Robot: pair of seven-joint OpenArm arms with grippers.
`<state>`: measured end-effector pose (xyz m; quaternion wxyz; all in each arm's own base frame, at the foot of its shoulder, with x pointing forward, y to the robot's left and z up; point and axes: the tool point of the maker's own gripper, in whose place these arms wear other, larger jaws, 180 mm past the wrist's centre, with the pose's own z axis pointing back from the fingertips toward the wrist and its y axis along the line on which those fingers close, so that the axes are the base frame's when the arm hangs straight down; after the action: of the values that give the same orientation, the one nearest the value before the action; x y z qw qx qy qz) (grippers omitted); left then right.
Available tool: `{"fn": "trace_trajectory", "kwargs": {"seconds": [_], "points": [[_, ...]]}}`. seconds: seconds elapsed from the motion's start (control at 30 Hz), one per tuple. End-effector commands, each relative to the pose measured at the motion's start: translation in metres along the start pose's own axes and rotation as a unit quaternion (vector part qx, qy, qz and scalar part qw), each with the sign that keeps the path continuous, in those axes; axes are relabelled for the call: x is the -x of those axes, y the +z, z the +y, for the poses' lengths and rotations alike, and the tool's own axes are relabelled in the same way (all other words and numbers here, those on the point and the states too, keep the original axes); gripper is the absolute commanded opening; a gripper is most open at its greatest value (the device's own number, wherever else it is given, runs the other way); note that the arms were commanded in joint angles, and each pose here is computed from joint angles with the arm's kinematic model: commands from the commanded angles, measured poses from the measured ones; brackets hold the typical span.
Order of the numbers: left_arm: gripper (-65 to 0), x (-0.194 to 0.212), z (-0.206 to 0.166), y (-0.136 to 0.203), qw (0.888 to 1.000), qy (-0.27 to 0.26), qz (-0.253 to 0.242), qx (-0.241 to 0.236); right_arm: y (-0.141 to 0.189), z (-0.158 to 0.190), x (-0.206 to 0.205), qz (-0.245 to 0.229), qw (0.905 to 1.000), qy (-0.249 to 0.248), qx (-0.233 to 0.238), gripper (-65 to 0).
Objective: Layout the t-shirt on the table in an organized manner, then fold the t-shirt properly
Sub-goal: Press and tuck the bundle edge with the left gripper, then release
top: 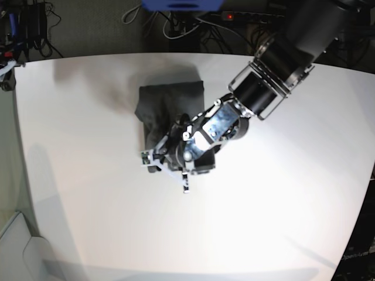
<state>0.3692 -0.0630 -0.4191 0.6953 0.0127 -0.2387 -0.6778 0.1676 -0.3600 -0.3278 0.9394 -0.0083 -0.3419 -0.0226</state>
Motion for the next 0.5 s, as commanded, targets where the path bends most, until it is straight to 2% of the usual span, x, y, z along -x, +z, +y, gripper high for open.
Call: {"fn": "trace_trajectory", "kwargs": {"seconds": [0.0, 0.13, 0.23, 0.47], "points": [[-64.5, -0.01, 0.005, 0.004, 1.0, -0.014, -0.007, 0.001, 0.005, -0.003, -0.011, -0.017, 0.9998, 0.013, 0.004, -65.0], [-64.5, -0.019, 0.006, 0.005, 0.999, -0.046, -0.003, -0.003, 0.004, -0.002, -0.011, -0.016, 0.9998, 0.014, 0.001, -65.0], [-64.5, -0.027, 0.005, 0.006, 0.999, -0.049, -0.009, -0.003, 0.004, -0.002, -0.012, -0.016, 0.9998, 0.015, 0.001, -65.0], [-64.5, -0.03, 0.022, 0.009, 0.994, -0.094, 0.023, -0.047, 0.004, -0.002, -0.012, -0.016, 0.9998, 0.015, 0.001, -65.0]]}}
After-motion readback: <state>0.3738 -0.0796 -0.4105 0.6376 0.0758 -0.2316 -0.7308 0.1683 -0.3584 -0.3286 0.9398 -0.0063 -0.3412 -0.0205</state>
